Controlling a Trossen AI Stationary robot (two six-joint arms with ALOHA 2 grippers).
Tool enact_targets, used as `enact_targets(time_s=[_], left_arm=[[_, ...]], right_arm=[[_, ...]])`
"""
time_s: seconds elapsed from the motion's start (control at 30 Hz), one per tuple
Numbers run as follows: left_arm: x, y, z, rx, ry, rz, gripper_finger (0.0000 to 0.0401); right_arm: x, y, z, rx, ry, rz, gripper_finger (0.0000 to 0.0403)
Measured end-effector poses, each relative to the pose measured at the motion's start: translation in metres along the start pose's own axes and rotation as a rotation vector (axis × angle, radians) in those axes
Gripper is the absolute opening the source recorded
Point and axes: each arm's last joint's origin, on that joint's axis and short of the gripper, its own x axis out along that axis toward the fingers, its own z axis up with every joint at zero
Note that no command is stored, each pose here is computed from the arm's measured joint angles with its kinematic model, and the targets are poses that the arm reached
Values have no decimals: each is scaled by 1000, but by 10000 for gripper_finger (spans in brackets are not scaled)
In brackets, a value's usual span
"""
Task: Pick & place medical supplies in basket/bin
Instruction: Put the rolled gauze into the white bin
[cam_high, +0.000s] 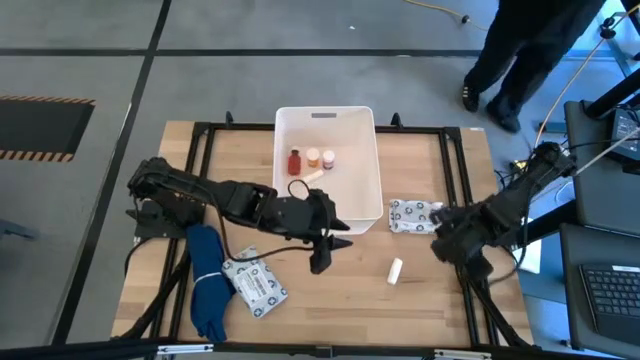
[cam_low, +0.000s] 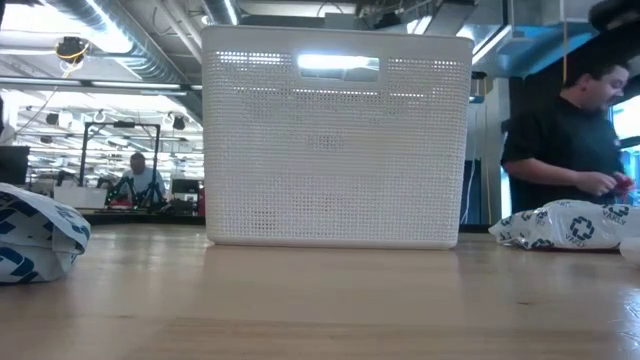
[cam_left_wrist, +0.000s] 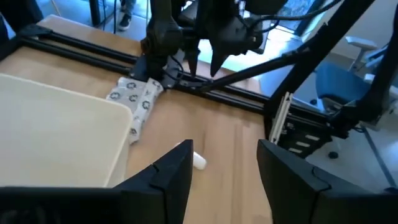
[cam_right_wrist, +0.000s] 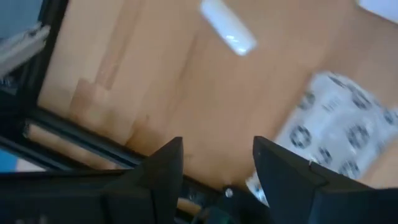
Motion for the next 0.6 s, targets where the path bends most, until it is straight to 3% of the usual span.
enact_targets(time_s=[0.4, 0.6], left_arm=[[-4, -12, -6, 19, -21, 24, 171], [-4, -12, -7, 21, -14, 27, 171]], right_arm=[[95, 6, 23, -204, -148, -48, 195], [127, 0, 43, -264, -135, -75, 195]])
